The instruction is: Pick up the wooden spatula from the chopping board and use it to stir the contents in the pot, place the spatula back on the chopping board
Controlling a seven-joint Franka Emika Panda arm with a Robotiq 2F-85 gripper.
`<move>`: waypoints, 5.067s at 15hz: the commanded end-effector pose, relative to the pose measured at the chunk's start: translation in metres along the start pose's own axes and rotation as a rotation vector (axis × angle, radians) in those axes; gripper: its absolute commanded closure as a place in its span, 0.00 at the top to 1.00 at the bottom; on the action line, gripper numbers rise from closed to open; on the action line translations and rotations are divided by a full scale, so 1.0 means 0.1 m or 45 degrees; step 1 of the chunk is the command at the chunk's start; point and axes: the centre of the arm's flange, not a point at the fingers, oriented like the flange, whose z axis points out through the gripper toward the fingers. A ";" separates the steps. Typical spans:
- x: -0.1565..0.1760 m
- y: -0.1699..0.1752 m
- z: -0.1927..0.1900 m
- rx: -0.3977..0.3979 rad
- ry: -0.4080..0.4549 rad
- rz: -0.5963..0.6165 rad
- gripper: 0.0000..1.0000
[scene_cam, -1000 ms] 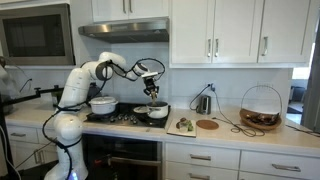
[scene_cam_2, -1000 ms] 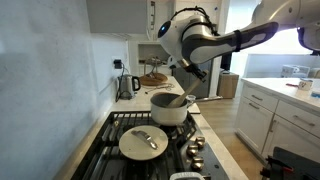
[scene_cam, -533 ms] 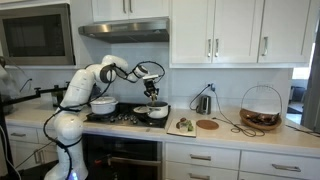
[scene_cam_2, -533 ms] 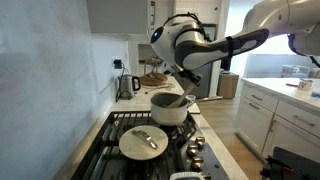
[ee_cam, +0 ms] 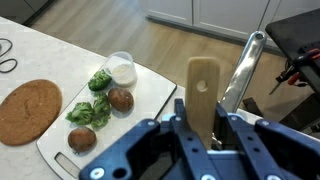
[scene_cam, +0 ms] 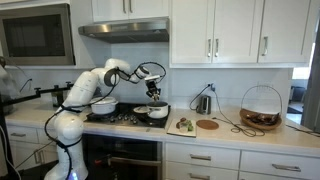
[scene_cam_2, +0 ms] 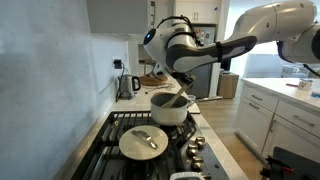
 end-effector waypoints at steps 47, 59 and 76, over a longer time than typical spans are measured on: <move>0.48 0.27 -0.28 0.065 -0.194 -0.196 0.07; 0.34 0.51 -0.08 0.101 -0.239 -0.109 0.07; -0.24 0.38 -0.09 0.121 -0.372 -0.149 0.07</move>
